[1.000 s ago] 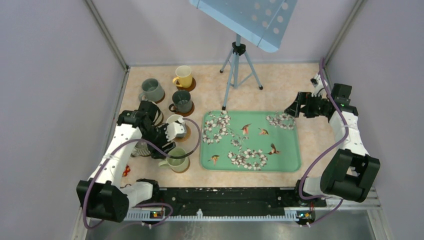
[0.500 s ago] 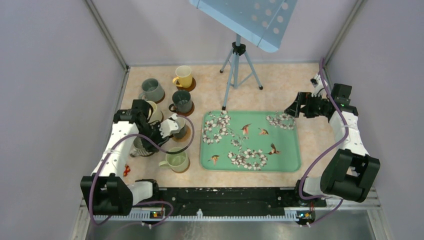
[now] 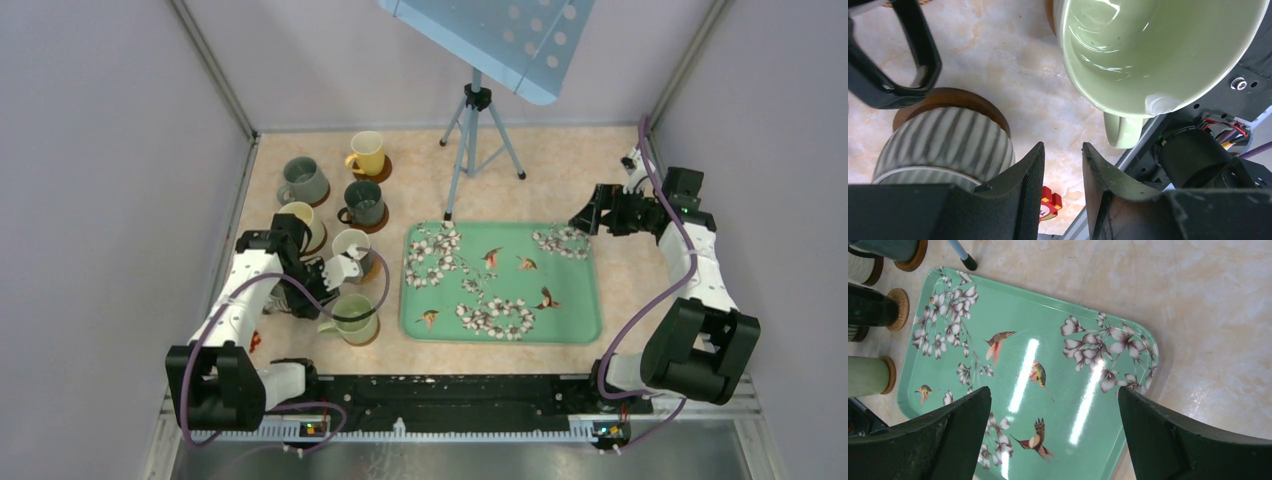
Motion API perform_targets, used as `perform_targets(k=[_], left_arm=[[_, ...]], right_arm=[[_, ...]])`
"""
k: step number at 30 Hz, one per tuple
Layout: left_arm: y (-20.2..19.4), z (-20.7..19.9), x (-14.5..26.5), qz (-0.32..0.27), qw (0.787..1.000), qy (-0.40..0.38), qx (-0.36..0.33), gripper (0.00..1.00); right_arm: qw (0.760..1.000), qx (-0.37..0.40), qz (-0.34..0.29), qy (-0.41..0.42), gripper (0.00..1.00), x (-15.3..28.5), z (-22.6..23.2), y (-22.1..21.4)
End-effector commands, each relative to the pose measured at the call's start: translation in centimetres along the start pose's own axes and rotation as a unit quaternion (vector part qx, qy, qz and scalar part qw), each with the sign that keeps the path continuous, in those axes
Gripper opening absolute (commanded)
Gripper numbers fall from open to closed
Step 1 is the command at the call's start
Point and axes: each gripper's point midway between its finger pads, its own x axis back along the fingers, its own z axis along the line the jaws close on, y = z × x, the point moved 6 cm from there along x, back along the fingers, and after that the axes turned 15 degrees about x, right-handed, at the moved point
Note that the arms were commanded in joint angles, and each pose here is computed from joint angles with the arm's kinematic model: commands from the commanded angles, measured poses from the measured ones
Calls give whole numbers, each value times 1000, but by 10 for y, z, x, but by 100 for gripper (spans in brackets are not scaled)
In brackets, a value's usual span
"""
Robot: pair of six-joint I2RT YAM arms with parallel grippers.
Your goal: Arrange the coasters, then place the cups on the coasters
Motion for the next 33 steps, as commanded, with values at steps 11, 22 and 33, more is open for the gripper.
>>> perform_targets(k=[11,22,33], left_arm=[[-8,-15,-9,1,999,-45,-22,44],[-8,-27,-8,-2,997,-76,-35,50],[-4,-28,-10,-6,997,-79,-25,60]], right_arm=[[1000,18,-9,3,96,0,1,7],[1000,17,-9,2,96,0,1,7],[1000,16,-7,3,96,-1,0,7]])
